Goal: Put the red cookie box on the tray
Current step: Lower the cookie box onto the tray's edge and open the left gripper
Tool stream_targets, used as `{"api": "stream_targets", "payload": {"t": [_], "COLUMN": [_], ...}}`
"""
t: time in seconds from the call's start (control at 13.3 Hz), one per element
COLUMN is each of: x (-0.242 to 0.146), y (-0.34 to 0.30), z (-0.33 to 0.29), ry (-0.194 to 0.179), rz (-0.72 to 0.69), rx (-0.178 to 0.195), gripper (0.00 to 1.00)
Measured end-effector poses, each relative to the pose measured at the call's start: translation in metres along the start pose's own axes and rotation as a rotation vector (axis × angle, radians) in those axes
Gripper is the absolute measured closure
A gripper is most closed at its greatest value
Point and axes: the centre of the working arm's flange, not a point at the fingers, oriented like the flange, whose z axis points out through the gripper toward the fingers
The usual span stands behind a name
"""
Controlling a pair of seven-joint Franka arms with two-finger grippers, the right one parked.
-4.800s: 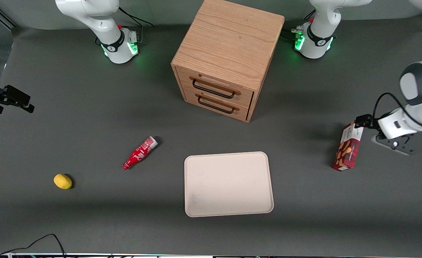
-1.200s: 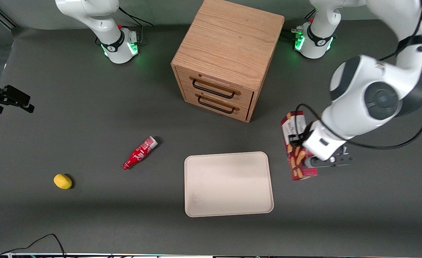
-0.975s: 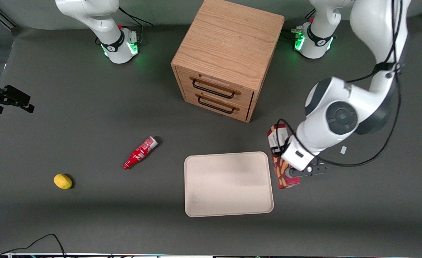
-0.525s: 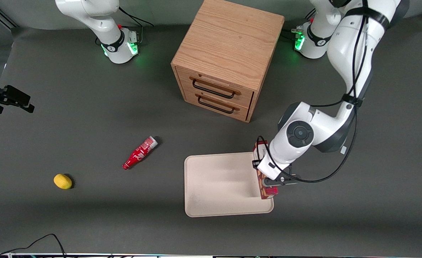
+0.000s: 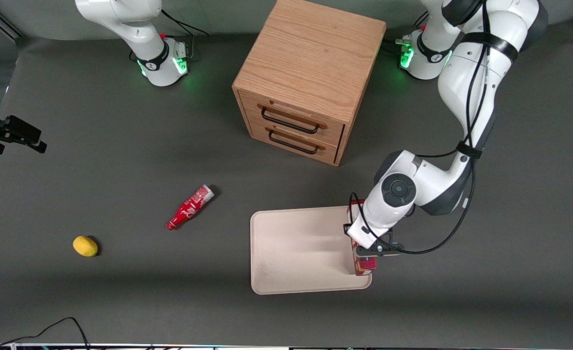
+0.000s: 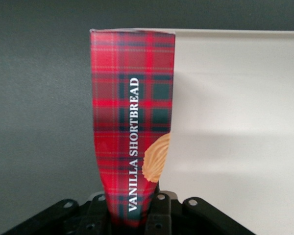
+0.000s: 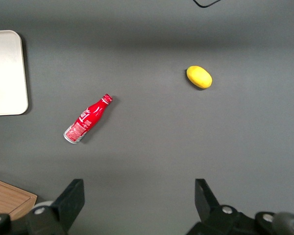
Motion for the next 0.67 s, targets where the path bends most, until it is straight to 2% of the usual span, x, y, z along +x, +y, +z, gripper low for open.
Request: {"api": "stream_targets", "payload": {"t": [0.38, 0.53, 0.67], "x": [-0.0027, -0.0013, 0.0026], "y": [0.0056, 0.0050, 0.0037], "z": [0.0091, 0.0081, 0.0048], "ry": [0.024, 0.030, 0.038], "rz": [0.002, -0.002, -0.010], "rx": [0.010, 0.010, 0.009], "gripper": [0.74, 0.56, 0.32]}}
